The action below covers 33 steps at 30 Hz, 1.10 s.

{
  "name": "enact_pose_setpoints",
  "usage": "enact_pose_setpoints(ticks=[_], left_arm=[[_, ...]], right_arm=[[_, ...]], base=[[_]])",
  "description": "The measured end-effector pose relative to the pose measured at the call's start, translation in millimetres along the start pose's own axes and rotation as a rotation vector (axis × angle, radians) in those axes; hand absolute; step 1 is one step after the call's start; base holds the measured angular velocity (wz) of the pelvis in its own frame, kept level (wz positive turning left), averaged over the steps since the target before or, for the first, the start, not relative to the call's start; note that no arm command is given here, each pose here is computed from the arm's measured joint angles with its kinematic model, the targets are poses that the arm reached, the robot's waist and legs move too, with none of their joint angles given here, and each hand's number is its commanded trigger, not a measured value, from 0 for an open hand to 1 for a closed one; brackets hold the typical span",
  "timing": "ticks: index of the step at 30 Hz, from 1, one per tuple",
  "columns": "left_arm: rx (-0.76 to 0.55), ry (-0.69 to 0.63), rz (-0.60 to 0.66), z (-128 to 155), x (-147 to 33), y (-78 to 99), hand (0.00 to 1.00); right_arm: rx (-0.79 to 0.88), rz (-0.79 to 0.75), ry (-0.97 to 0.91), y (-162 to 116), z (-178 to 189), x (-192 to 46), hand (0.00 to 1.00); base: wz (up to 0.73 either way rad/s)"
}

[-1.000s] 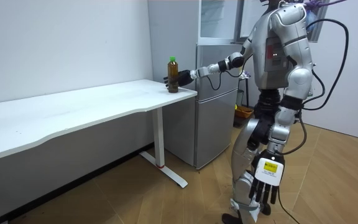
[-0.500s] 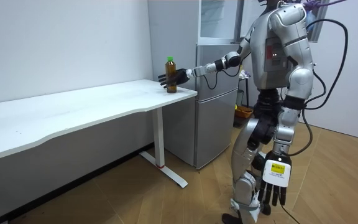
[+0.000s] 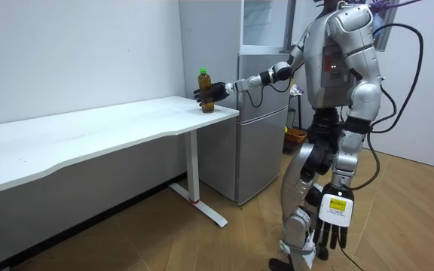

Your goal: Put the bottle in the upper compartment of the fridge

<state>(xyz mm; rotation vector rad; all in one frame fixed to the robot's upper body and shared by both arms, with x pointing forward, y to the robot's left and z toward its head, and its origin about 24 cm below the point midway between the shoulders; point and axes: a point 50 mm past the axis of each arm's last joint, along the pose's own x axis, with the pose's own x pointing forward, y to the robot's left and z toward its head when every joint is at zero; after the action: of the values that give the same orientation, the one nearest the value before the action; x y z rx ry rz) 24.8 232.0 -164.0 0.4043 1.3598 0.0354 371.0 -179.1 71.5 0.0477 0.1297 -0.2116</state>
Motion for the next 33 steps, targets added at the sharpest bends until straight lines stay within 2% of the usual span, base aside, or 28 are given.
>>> enact_pose_setpoints(ticks=[13,21,25,33], left_arm=[[-0.005,0.000,0.004,0,0.1,1.0,0.00],[-0.035,0.001,0.044,-2,0.0,6.2,0.00],[-0.084,0.023,0.072,-10,-1.4,10.9,0.00],[-0.116,0.050,0.106,-21,-3.3,13.9,0.00]], right_arm=[[0.085,0.025,0.040,7,2,-1,1.00],[0.120,0.184,-0.146,33,46,-12,1.00],[0.105,0.260,-0.263,42,63,-30,1.00],[0.128,0.348,-0.353,35,77,-51,1.00]], base=[[0.01],[-0.05],[-0.14],[-0.12]])
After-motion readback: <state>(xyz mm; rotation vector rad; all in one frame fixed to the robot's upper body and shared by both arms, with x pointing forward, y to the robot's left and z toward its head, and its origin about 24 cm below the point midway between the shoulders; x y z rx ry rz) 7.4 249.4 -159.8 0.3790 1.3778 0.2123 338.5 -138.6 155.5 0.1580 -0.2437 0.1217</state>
